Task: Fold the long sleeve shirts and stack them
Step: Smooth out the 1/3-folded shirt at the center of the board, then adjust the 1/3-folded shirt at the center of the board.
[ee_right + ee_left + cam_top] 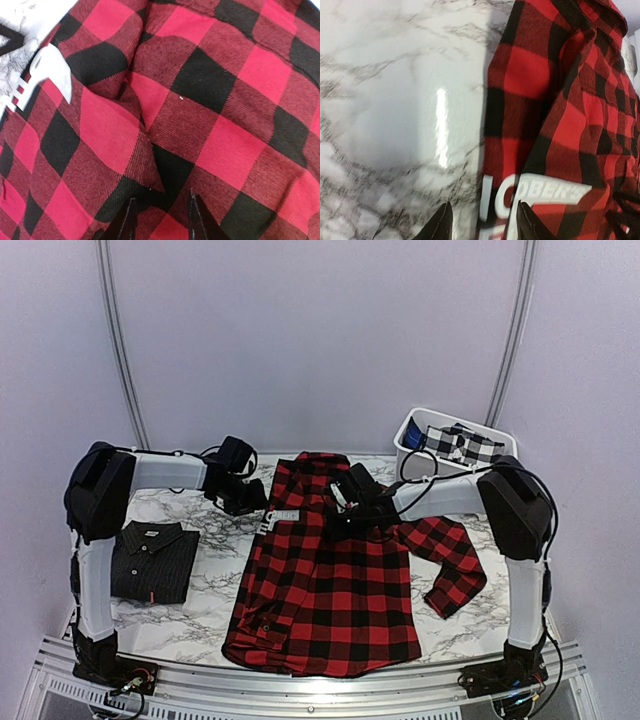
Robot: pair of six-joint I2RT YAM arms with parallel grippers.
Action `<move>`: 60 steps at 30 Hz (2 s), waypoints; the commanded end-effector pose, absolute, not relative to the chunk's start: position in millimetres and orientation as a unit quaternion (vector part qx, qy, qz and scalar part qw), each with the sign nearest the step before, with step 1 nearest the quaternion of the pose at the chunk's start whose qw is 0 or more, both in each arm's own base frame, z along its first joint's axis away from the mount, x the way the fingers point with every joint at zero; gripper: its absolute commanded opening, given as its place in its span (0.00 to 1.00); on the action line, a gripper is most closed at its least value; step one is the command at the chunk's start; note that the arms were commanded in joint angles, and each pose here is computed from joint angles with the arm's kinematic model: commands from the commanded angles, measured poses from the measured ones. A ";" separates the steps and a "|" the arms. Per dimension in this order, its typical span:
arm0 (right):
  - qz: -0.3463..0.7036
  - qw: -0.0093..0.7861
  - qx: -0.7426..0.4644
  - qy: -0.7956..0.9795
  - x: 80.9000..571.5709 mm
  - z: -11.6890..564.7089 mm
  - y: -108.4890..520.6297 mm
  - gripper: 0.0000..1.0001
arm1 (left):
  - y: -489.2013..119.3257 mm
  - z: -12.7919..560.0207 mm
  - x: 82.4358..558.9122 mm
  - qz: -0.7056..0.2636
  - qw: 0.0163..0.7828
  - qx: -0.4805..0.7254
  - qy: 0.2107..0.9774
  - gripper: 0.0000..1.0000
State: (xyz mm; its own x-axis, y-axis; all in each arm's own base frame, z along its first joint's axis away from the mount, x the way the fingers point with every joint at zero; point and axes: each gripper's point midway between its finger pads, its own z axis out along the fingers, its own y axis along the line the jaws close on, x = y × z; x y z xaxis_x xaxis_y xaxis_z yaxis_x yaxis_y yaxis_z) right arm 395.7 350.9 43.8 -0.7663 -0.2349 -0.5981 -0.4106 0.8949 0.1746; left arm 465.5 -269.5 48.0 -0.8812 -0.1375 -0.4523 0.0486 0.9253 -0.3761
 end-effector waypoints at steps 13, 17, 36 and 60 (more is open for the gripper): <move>0.177 0.331 -0.233 0.897 366.8 79.5 408.0 0.28 | -298.3 61.9 293.6 -0.242 0.201 0.030 0.949 0.14; 0.181 0.314 -0.236 0.902 362.5 56.1 411.7 0.28 | -309.8 38.9 261.4 -0.248 0.183 0.048 0.950 0.10; 0.201 0.251 -0.308 0.895 257.8 29.1 439.4 0.48 | -271.9 -14.3 130.1 -0.205 0.100 0.020 0.973 0.07; 0.198 0.321 -0.159 0.913 290.5 107.1 308.4 0.61 | -294.7 96.8 362.3 -0.196 0.268 0.022 0.943 0.15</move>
